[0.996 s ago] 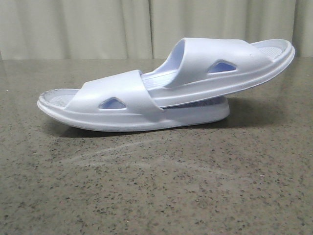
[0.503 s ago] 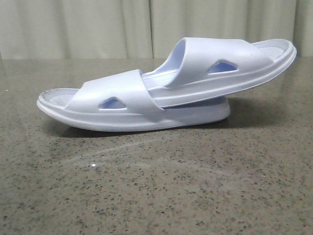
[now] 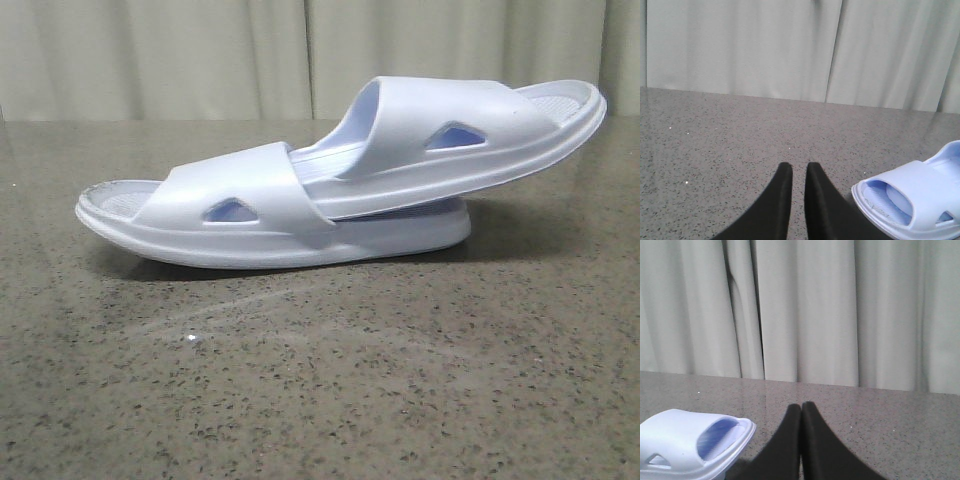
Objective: Insert blue slippers together front up
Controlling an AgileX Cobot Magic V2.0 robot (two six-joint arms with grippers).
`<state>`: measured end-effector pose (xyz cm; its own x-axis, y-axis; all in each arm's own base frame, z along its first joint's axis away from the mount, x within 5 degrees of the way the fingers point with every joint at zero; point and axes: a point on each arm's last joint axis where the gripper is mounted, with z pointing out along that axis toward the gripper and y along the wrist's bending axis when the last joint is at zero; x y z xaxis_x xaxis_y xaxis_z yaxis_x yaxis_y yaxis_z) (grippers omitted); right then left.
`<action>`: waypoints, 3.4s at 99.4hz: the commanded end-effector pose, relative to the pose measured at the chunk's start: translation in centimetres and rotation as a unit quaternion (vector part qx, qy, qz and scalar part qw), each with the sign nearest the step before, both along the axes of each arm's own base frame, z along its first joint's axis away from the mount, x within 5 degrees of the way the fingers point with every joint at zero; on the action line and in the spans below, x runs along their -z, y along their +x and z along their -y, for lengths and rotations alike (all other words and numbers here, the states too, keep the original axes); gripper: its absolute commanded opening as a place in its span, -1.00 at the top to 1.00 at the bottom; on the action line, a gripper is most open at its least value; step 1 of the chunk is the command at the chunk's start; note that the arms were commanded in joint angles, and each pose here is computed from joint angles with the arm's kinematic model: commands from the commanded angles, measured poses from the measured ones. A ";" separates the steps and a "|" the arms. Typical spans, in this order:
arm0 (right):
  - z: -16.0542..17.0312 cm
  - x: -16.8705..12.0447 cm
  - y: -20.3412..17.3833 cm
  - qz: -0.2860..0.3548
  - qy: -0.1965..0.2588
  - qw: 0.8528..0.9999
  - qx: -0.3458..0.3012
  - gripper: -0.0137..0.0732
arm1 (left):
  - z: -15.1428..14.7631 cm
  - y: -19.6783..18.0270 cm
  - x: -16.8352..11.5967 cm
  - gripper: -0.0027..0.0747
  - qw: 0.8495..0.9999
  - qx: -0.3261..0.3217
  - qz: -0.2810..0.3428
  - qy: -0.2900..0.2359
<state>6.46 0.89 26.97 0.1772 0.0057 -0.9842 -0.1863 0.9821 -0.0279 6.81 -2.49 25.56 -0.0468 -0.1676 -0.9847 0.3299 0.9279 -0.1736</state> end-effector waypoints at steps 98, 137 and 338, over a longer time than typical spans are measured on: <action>0.3 -1.0 0.0 0.018 -0.001 1.000 0.018 0.93 | -0.5 -0.2 -1.3 0.89 0.992 -0.031 0.073 0.102; 0.3 -1.0 0.0 0.018 -0.001 1.000 0.018 0.93 | -1.9 -1.5 1.6 0.89 0.985 -0.122 0.071 0.098; -1.0 -0.5 -0.2 0.004 -0.043 0.998 -0.045 0.93 | -1.9 -1.4 5.1 0.89 0.988 -0.117 0.036 0.098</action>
